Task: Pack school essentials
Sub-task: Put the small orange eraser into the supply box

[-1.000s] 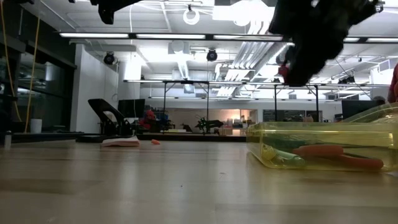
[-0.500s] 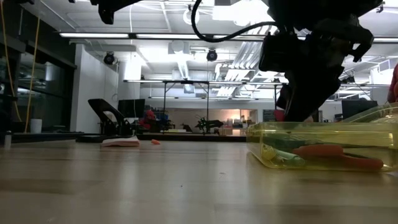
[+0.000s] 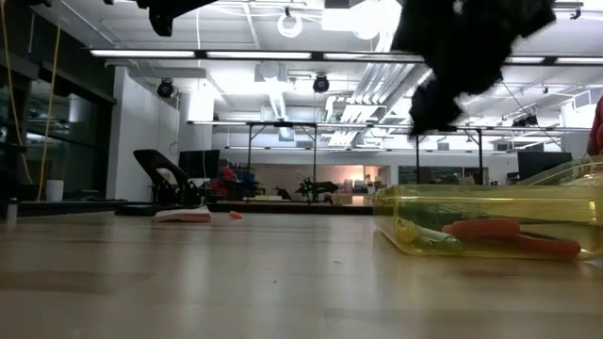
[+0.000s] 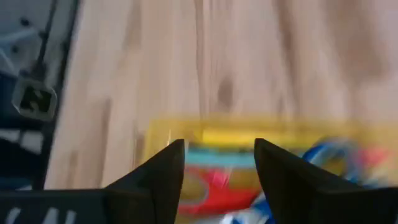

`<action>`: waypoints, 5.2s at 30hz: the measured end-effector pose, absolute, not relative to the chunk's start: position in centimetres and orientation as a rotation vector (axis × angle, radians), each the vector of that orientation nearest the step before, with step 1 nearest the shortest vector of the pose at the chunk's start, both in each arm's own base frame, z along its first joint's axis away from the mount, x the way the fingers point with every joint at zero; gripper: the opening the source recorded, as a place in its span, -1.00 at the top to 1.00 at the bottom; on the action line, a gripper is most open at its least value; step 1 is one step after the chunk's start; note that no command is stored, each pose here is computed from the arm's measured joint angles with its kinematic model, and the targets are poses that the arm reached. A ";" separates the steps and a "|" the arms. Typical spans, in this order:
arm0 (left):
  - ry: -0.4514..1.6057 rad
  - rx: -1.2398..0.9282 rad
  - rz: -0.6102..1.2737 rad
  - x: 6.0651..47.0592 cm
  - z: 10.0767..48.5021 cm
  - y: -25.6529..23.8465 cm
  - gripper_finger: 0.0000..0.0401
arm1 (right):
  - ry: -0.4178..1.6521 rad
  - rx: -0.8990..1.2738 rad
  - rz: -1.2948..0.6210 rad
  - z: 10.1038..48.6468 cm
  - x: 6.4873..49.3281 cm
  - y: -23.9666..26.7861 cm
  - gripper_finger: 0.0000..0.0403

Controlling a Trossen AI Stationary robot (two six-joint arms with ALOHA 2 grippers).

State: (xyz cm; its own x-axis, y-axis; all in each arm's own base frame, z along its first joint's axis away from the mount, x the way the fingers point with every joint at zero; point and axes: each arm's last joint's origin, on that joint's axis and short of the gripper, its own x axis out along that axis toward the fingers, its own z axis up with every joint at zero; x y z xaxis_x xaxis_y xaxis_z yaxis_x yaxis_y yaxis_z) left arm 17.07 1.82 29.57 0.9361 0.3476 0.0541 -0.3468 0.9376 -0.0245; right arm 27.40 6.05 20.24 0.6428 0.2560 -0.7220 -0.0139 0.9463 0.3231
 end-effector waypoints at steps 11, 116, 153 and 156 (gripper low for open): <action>-0.081 -0.009 0.349 17.1 29.8 1.8 0.32 | 0.180 0.172 -0.085 31.3 25.0 1.2 0.09; 0.837 -0.317 0.239 26.5 28.2 17.9 1.00 | 0.013 0.068 -0.171 33.1 24.9 0.2 0.09; -0.162 -0.896 0.124 25.1 30.4 4.0 1.00 | 0.115 -0.364 -0.243 34.0 32.5 2.6 0.09; -0.189 -0.919 0.083 25.9 30.2 3.8 1.00 | 0.132 -0.367 -0.255 33.7 34.0 2.3 0.09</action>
